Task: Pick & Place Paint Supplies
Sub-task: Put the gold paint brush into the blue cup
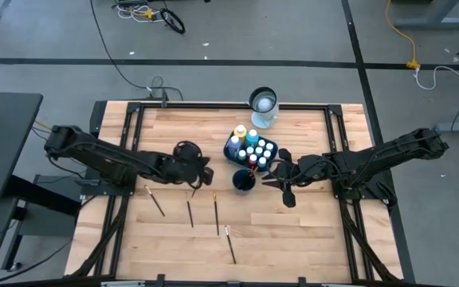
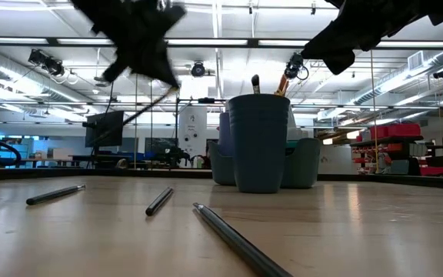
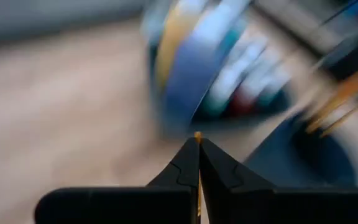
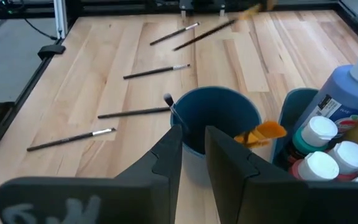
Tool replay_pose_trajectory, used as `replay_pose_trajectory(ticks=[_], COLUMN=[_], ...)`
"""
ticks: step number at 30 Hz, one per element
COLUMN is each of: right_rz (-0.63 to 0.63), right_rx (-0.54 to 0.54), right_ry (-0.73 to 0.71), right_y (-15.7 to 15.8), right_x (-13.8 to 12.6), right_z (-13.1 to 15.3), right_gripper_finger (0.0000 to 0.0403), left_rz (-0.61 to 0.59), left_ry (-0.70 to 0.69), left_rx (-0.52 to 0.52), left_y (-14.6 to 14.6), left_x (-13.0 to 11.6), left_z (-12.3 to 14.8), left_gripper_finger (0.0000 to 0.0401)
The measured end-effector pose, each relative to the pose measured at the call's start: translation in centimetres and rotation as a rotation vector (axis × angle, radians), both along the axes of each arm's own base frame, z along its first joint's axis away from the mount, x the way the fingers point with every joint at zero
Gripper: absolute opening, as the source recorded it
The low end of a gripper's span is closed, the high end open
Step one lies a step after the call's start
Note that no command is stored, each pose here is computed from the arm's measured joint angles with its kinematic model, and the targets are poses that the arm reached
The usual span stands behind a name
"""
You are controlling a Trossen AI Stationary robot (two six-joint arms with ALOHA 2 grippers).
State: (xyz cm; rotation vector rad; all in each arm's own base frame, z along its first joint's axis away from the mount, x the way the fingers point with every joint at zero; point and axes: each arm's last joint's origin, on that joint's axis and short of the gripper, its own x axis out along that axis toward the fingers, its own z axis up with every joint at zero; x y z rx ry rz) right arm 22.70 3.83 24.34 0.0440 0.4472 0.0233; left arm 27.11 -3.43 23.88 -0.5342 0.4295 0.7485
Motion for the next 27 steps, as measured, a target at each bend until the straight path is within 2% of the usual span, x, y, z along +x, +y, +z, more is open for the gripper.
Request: replay_pose_trajectory(ticks=[5, 10, 14, 19, 27], right_rz=[-0.001, -0.001, -0.001, -0.001, 0.0], right_rx=[0.001, 0.0, 0.0, 0.0, 0.0], right_ry=[-0.007, -0.003, -0.003, -0.005, -0.003], right_y=[0.0, 0.0, 0.0, 0.0, 0.0], right_x=[0.0, 0.0, 0.0, 0.0, 0.0], right_z=[0.1, 0.0, 0.0, 0.0, 0.0], right_gripper_finger=[0.0072, 0.0072, 0.0072, 0.0072, 0.0072], left_rz=[-0.104, -0.283, -0.342, -0.407, -0.434], left_ry=[-0.236, -0.439, -0.465, -0.539, -0.43], left_rx=[0.316, 0.491, 0.587, 0.604, 0.624], left_y=[-1.4, -2.3, -2.8, -2.9, -2.8], left_x=[2.0, 3.8, 5.6, 7.7, 9.7], left_z=[5.7, 7.6, 6.2, 3.9, -0.1], left_gripper_finger=[0.0006, 0.0007, 0.0006, 0.0007, 0.0009])
